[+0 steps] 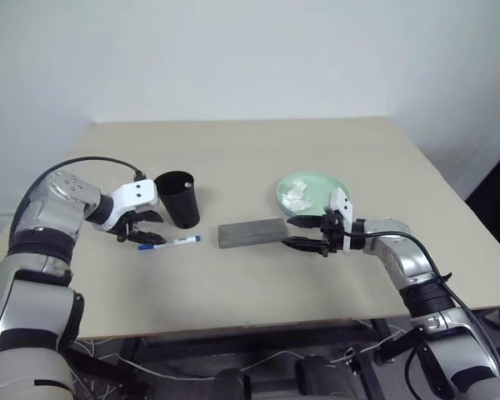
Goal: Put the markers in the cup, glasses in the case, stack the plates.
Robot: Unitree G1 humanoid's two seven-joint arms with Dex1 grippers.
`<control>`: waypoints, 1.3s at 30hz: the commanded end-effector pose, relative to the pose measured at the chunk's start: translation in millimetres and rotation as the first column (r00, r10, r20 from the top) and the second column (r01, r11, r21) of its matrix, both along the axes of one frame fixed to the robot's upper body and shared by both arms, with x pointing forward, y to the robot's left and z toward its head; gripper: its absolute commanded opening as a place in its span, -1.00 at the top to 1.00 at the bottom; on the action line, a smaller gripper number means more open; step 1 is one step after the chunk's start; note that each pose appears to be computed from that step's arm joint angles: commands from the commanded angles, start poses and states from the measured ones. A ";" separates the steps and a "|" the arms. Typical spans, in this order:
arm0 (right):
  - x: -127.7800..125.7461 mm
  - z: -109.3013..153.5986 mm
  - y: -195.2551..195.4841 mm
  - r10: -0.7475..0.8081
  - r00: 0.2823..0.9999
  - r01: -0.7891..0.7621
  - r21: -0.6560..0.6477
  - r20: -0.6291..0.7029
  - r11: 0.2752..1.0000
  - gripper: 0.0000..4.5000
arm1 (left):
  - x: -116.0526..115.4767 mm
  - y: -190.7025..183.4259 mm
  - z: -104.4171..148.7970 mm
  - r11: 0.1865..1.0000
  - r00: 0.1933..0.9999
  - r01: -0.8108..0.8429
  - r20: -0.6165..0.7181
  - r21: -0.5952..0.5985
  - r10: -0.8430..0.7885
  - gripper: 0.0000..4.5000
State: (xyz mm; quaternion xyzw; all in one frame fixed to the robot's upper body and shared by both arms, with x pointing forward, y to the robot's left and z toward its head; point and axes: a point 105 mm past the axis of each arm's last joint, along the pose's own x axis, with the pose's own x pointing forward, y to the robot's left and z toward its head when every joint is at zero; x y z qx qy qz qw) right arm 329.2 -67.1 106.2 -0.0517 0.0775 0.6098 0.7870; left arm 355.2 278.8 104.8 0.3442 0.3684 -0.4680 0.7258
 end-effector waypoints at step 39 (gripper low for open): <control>4.5 17.0 -1.9 -0.002 0.998 0.001 0.013 0.069 1.000 -0.35 | 1.4 -49.1 14.3 0.946 0.985 0.169 0.010 -0.276 -0.173 0.97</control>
